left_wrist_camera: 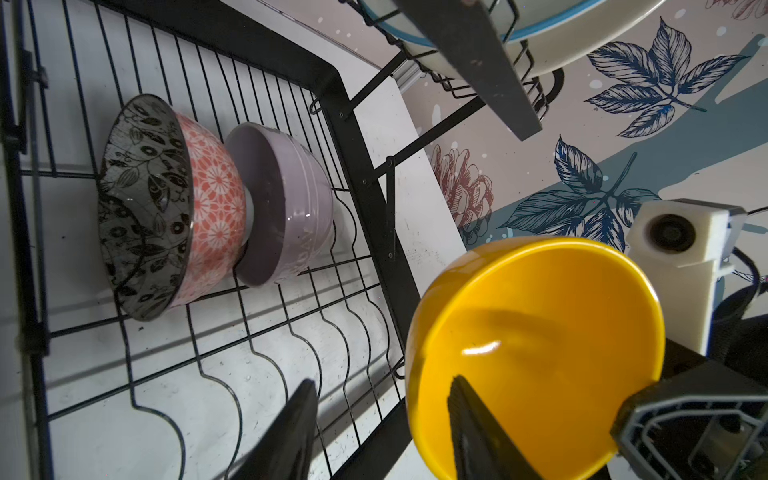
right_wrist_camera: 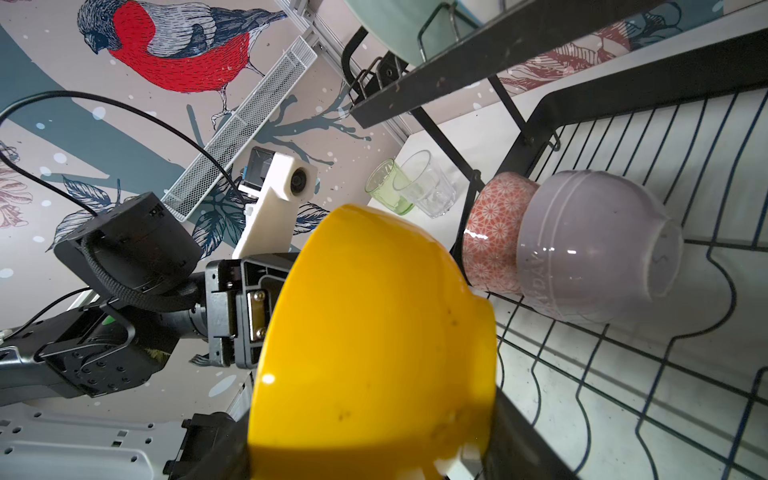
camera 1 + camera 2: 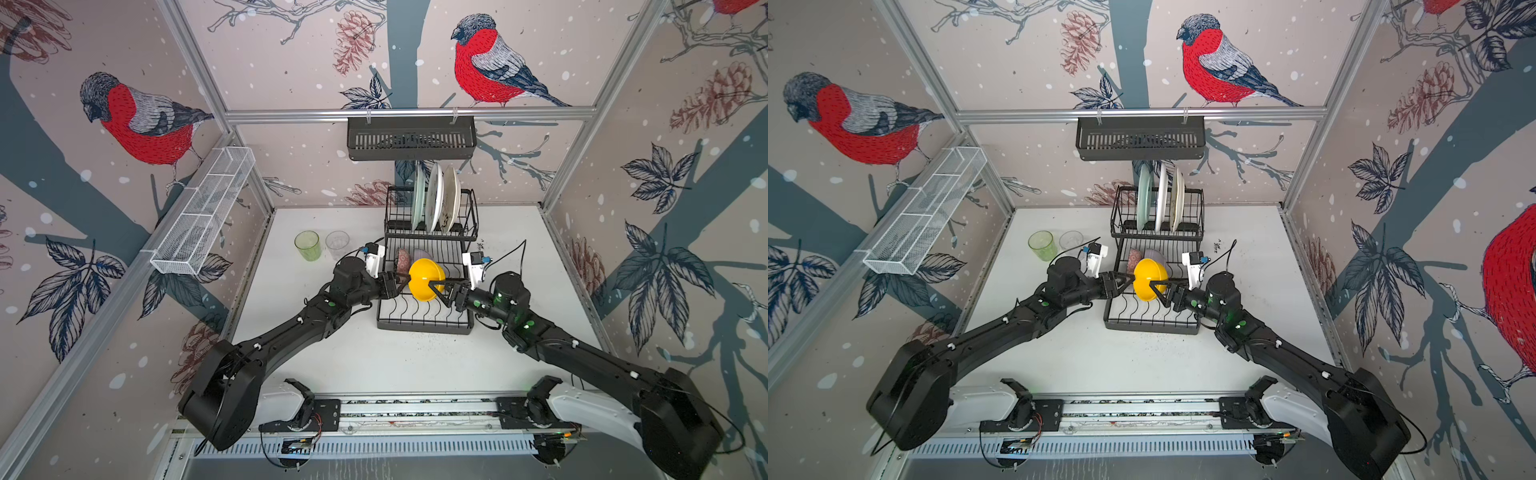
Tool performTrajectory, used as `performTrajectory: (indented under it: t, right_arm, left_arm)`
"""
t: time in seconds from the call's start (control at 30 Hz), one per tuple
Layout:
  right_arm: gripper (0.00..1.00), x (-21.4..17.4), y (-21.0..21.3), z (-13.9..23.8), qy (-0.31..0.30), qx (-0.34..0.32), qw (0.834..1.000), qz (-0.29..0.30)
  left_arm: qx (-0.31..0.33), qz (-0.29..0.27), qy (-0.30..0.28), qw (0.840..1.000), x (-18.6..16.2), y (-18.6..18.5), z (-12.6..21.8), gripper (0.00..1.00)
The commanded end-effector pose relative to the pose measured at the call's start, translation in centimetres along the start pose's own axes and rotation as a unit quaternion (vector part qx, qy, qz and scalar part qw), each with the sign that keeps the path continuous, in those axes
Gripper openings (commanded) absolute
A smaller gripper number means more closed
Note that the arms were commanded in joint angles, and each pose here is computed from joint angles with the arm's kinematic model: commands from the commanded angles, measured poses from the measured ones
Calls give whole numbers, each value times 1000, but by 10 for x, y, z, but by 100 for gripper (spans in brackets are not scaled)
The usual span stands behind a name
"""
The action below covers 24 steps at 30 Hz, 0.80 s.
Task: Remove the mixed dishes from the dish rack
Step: 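Close the left gripper on the rim of the yellow bowl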
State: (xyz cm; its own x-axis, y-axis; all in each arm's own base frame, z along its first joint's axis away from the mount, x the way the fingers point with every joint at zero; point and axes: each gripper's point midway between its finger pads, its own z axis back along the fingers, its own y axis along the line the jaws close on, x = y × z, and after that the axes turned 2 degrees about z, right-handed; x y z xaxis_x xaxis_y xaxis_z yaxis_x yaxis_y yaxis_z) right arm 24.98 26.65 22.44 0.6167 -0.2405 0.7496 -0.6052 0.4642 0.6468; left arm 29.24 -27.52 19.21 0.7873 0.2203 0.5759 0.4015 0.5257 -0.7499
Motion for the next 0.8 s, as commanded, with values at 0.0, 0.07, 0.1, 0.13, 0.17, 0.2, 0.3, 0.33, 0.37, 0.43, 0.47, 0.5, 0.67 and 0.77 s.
performTrajectory:
  t: [0.0, 0.07, 0.1, 0.13, 0.17, 0.2, 0.3, 0.33, 0.37, 0.43, 0.47, 0.5, 0.67, 0.77]
  right_arm:
    - [64, 14, 16, -1, -21, 32, 999, 12]
    - [64, 14, 18, -1, -19, 35, 999, 12]
    - [64, 14, 18, -1, -19, 36, 999, 13]
    - [64, 13, 19, 0, -18, 37, 999, 13]
    - [65, 13, 20, 0, -18, 38, 999, 13]
    - [64, 13, 19, 0, -18, 37, 999, 12]
    - [65, 11, 21, 1, -16, 39, 999, 14]
    - [65, 10, 21, 1, -15, 39, 999, 14]
    - [65, 9, 21, 1, -14, 39, 999, 15]
    - [65, 8, 22, 1, -13, 40, 999, 15]
    - [65, 7, 21, 1, -12, 39, 999, 16]
    - [65, 7, 22, 1, -11, 40, 999, 17]
    - [65, 4, 21, -2, -4, 38, 999, 20]
    - [65, 3, 22, -3, -1, 39, 999, 22]
  left_arm:
    - [-29, -11, -9, 999, 7, -13, -4, 51]
    - [-33, -12, -6, 999, 6, -15, -6, 50]
    - [-34, -14, -6, 999, 5, -16, -7, 48]
    - [-34, -13, -6, 999, 4, -16, -8, 46]
    - [-34, -12, -5, 999, 4, -16, -9, 45]
    - [-36, -11, -5, 999, 4, -16, -9, 45]
    - [-42, -10, -7, 999, 4, -18, -11, 44]
    - [-44, -11, -6, 999, 4, -19, -11, 44]
    - [-46, -11, -6, 999, 4, -20, -12, 44]
    - [-49, -10, -4, 999, 3, -22, -14, 42]
    - [-50, -11, -4, 999, 3, -23, -14, 38]
    - [-53, -11, -2, 999, 2, -24, -15, 33]
    - [-63, -10, -2, 998, 3, -28, -17, 22]
    - [-65, -9, 1, 998, 1, -29, -18, 14]
